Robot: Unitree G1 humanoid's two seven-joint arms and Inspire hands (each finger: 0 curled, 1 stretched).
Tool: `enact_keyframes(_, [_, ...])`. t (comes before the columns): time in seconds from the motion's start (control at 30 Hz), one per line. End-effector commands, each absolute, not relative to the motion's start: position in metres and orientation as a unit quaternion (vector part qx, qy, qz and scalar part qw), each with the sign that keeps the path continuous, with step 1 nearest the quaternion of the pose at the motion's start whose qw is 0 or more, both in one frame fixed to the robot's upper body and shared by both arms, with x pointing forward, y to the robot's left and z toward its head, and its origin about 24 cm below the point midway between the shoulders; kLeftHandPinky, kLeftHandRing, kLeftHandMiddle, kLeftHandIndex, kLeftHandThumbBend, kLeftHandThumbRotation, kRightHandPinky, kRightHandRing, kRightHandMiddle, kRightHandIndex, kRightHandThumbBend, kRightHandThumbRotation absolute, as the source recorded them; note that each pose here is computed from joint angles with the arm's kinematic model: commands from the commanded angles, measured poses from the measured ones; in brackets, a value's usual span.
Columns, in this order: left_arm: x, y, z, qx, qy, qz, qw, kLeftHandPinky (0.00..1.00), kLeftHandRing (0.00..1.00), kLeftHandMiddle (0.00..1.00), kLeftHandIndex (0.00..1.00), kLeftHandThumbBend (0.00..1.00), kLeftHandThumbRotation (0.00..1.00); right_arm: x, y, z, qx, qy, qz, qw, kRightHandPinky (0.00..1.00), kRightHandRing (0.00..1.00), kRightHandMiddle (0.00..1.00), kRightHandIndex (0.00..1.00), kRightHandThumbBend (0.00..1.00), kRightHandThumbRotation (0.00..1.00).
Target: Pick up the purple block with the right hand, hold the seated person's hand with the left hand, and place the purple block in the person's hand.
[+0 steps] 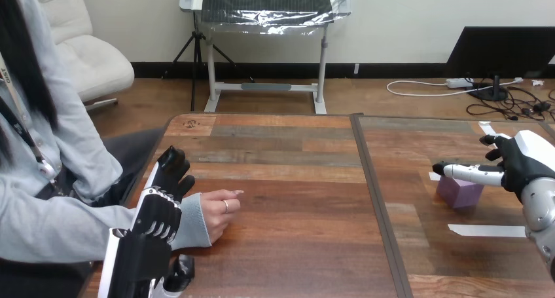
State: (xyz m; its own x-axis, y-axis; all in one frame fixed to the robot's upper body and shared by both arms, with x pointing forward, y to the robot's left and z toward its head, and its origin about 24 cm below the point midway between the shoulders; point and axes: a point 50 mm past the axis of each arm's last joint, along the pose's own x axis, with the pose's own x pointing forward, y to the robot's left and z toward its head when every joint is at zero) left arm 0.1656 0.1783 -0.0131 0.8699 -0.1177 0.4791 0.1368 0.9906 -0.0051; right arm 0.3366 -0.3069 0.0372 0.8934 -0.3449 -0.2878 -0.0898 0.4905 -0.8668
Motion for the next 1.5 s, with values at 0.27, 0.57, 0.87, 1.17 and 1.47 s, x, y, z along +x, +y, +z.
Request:
enact_keyframes(0.27, [0.1793, 0.1786, -0.0013, -0.016, -0.285, -0.07, 0.956, 0.93, 0.96, 0.96, 0.94, 1.0, 0.75, 0.3499, -0.3032, 0.0576, -0.499, 0.18, -0.093, 0.843, 0.69, 0.8, 0.82, 0.88, 1.0, 0.59])
enact_keyframes(0.57, [0.1795, 0.1778, -0.0014, -0.017, -0.287, -0.067, 0.956, 0.92, 0.95, 0.96, 0.94, 1.0, 0.75, 0.3507, -0.3029, 0.0585, -0.498, 0.183, -0.093, 0.843, 0.63, 0.77, 0.77, 0.88, 1.0, 0.58])
enact_keyframes(0.87, [0.1794, 0.1781, -0.0016, -0.014, -0.287, -0.07, 0.955, 0.92, 0.96, 0.96, 0.95, 1.0, 0.75, 0.3503, -0.3032, 0.0584, -0.5, 0.179, -0.091, 0.842, 0.7, 0.81, 0.83, 0.88, 1.0, 0.58])
enact_keyframes(1.17, [0.1784, 0.1783, -0.0024, -0.014, -0.285, -0.066, 0.956, 0.92, 0.95, 0.96, 0.94, 1.0, 0.75, 0.3502, -0.3033, 0.0584, -0.499, 0.179, -0.092, 0.843, 0.67, 0.78, 0.79, 0.88, 1.0, 0.58])
enact_keyframes(1.47, [0.1792, 0.1776, -0.0018, -0.015, -0.288, -0.068, 0.955, 0.91, 0.95, 0.96, 0.94, 1.0, 0.75, 0.3506, -0.3029, 0.0585, -0.495, 0.179, -0.092, 0.845, 0.69, 0.8, 0.81, 0.88, 1.0, 0.58])
